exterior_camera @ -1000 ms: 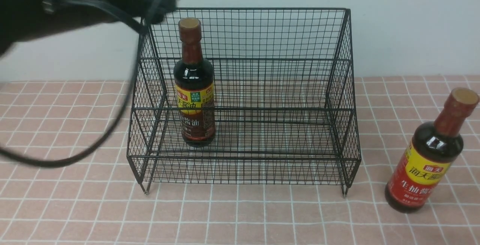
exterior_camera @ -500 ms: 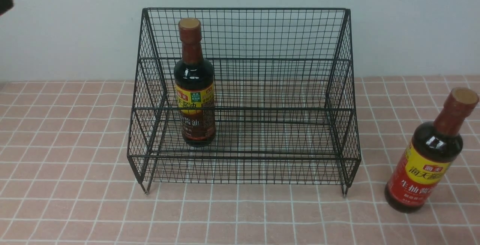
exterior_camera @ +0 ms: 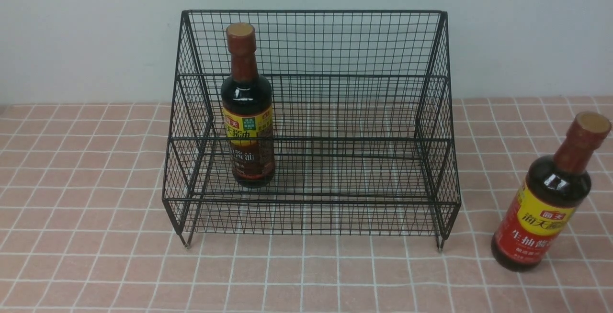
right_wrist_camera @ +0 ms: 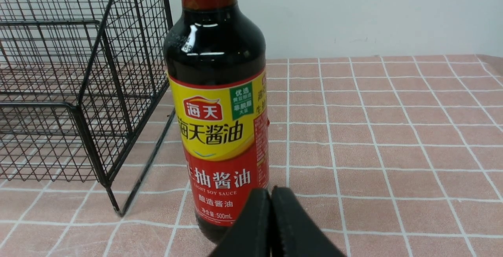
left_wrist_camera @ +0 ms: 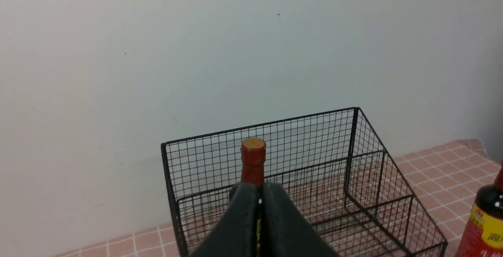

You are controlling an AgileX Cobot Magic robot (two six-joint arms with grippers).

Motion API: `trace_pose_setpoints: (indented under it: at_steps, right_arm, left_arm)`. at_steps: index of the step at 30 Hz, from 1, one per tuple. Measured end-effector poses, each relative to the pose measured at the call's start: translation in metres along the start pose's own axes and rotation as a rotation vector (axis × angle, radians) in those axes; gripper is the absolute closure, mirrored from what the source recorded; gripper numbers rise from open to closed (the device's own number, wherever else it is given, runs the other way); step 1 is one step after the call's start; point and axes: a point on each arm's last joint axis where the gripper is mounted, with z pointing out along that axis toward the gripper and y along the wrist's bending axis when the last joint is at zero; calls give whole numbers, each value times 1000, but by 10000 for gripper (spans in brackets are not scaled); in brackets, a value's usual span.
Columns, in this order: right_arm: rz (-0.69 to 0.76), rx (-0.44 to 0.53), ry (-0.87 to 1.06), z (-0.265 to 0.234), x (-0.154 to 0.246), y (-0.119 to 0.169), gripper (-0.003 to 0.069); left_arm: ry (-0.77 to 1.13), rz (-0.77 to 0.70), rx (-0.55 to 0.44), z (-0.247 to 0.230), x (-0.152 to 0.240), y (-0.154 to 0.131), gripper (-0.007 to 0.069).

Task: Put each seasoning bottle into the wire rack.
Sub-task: Use the right arm to grab the condiment bottle closest to it

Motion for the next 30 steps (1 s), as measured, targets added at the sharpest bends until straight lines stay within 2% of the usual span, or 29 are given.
trace_pose_setpoints:
  at_steps: [5,8,10,11,13,14,16,18,22,30]
  right_arm:
    - [0,0,0,0,0,0,670]
    - [0,0,0,0,0,0,670]
    - [0,0,0,0,0,0,670]
    - [0,0,0,0,0,0,670]
    - [0,0,0,0,0,0,670]
    - [0,0,0,0,0,0,670]
    - [0,0,1,0,0,0,670]
    - [0,0,1,0,0,0,670]
    - [0,0,1,0,0,0,670]
    - [0,0,1,0,0,0,670]
  left_arm:
    - [50,39,-44,-2,32,2,632]
    - [37,32,-100,0,76,4,632]
    - [16,18,-160,5,122,5,632]
    - [16,17,-166,6,126,6,632]
    - [24,8,-224,13,174,8,632]
    - [32,6,-224,14,177,9,632]
    - [108,-13,-267,25,226,12,632]
    - [170,-24,-276,29,249,13,632]
    - [230,-32,-276,29,261,13,632]
    - [239,-31,-276,29,262,13,632]
